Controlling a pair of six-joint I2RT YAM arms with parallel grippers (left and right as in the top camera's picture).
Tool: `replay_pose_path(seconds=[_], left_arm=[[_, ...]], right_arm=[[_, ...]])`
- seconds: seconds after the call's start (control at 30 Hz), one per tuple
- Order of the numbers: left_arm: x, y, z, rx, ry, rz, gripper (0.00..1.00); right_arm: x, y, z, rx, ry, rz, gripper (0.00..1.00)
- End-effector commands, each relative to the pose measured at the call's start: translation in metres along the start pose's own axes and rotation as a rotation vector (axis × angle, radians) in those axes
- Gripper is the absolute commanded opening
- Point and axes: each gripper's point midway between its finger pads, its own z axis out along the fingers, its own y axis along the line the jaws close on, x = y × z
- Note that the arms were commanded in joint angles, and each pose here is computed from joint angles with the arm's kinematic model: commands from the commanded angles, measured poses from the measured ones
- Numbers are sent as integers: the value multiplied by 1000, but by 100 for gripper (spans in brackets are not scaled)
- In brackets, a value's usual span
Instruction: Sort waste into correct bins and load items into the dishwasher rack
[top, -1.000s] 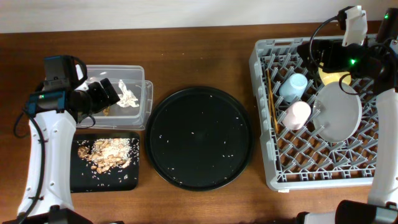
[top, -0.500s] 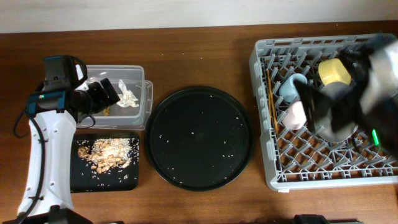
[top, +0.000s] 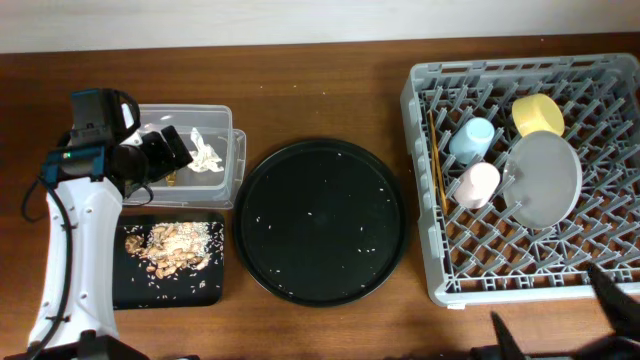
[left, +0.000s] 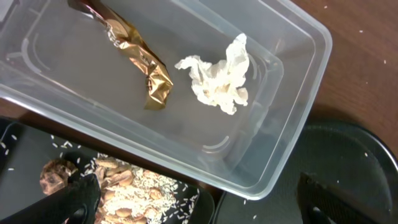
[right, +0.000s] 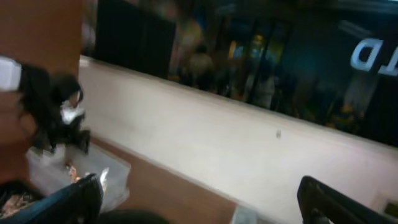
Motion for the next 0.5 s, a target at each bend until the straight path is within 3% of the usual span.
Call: replay_pose_path(seconds=[0.0, 0.2, 0.47], left_arm=[[-2, 0, -4, 0, -14, 8, 100], [-2, 1, -4, 0, -14, 8, 100], [-2, 0, -4, 0, -14, 8, 99]], right_arm=[[60, -18, 17, 113, -7, 158, 98], [150, -59, 57, 314, -54, 386, 98], [247, -67, 77, 390, -70, 426, 98]])
